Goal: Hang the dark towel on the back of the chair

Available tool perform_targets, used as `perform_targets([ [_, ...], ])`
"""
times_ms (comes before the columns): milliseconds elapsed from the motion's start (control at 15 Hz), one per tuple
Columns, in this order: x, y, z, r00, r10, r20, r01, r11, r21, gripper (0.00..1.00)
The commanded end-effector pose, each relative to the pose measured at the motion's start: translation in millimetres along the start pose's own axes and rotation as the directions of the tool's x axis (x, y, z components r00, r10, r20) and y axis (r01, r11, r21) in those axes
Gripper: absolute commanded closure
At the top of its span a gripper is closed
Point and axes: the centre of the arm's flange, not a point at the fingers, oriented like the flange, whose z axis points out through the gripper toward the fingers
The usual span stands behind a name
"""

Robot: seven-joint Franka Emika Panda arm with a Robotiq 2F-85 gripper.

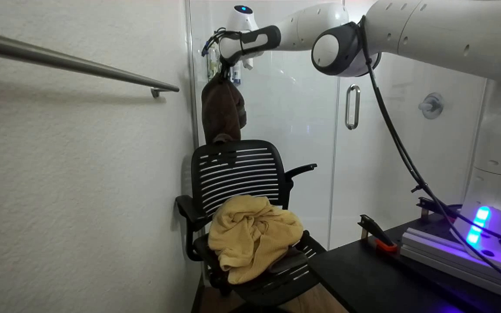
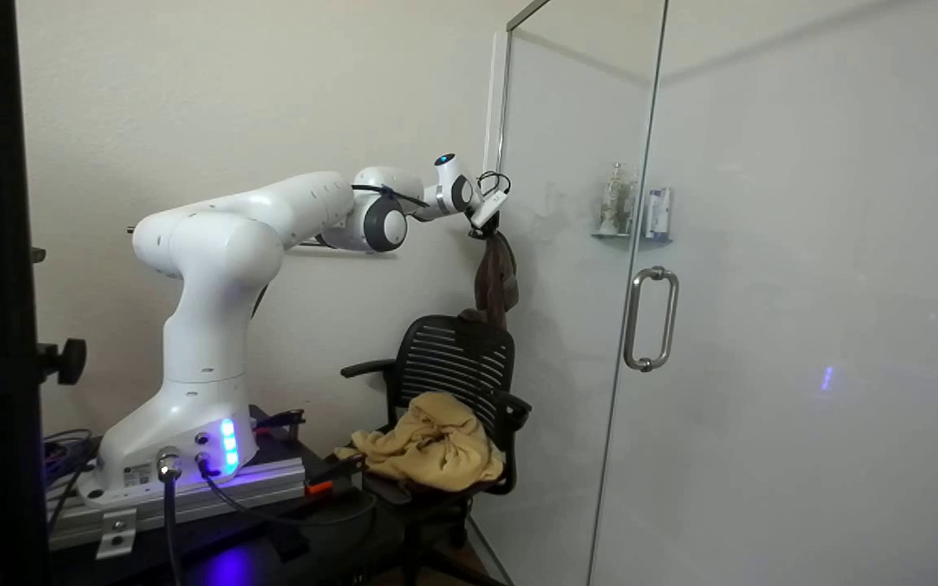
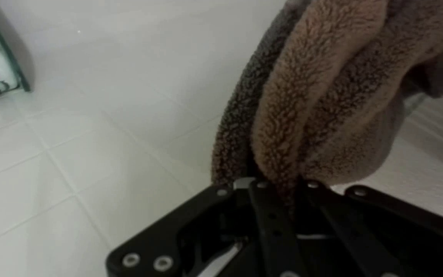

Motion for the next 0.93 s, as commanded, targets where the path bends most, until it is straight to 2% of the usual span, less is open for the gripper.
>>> perform_targets([
  [0, -6.1, -12.4, -54.8, 0.991, 0.131, 0.031, -0.135, 0.979, 0.155, 0.97],
  [200, 0.2, -10.5, -78.0, 0.966, 0.247, 0.072, -0.257, 0.928, 0.269, 0.97],
  [400, 4.4, -14.1, -100.6, 0.924, 0.357, 0.137, -0.383, 0.850, 0.362, 0.97],
  [533, 2.4, -17.9, -108.9, 0.890, 0.421, 0.175, -0.455, 0.796, 0.400, 0.97],
  [600, 0.6, -18.4, -109.7, 0.876, 0.448, 0.181, -0.481, 0.779, 0.402, 0.97],
  [733, -7.5, -10.7, -96.3, 0.875, 0.462, 0.148, -0.482, 0.800, 0.357, 0.97],
  [800, -14.5, -5.1, -84.2, 0.897, 0.414, 0.153, -0.441, 0.849, 0.291, 0.97],
  [867, -21.8, 3.1, -74.8, 0.916, 0.379, 0.132, -0.401, 0.886, 0.234, 0.97],
])
